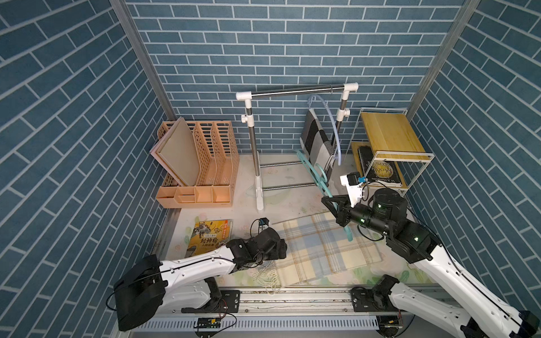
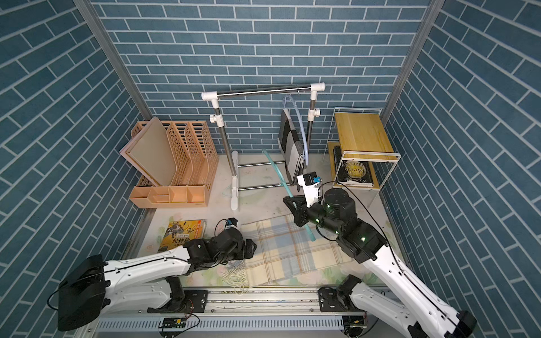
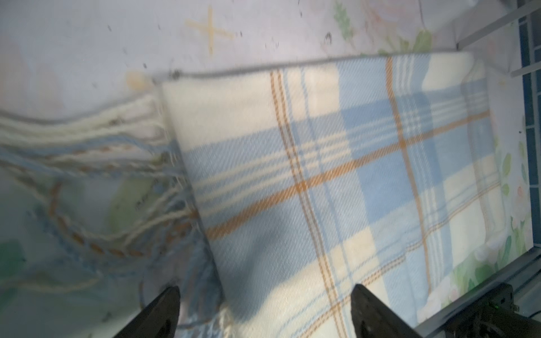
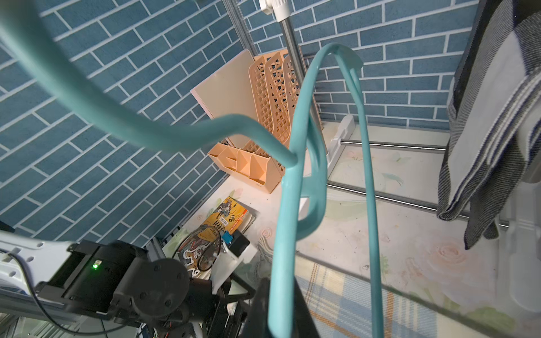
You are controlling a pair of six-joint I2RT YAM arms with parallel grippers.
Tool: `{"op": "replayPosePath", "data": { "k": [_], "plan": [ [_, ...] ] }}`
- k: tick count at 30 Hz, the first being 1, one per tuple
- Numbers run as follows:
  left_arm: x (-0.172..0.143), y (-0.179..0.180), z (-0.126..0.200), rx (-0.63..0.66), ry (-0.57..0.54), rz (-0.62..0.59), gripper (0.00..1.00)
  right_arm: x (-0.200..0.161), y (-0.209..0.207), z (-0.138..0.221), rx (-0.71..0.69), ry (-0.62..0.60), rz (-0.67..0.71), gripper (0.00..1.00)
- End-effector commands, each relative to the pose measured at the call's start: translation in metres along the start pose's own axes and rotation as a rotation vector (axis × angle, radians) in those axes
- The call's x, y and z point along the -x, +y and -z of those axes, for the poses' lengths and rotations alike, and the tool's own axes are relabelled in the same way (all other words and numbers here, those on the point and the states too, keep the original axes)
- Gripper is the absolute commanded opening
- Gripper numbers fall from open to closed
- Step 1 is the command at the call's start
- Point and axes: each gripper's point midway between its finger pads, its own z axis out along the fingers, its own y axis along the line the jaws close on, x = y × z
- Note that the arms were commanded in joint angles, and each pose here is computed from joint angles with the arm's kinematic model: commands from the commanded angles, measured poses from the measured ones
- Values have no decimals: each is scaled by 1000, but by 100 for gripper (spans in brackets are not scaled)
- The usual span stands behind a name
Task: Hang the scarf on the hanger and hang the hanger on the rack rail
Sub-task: Move the clothesline to the center of the board, then adjust the hanger.
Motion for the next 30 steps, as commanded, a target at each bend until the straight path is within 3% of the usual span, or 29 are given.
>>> {"op": "replayPosePath", "data": {
  "k": [1, 7, 9, 11, 17, 19, 26, 30],
  "plan": [
    [-17, 16, -11, 45, 32, 80, 94, 14, 6, 5, 28, -65, -4, 0],
    [-27, 24, -35, 85, 61, 69, 93, 11, 5, 7, 28, -77, -17, 0],
    [-28, 29, -42, 113, 67, 59, 86, 11, 5, 8, 30, -80, -18, 0],
    [-29, 38, -47, 139, 71, 64, 74, 11, 5, 10, 29, -83, -18, 0],
    [-14, 67, -33, 208, 13, 97, 16, 11, 5, 15, 22, -82, -16, 0],
    [-4, 80, -24, 236, -15, 110, 3, 9, 5, 14, 22, -79, -17, 0],
    [40, 117, 5, 295, -111, 151, 0, 0, 1, 6, 32, -67, -43, 0],
    [59, 130, 2, 306, -100, 147, 0, -9, -3, 2, 34, -71, -94, 0]
  ]
}}
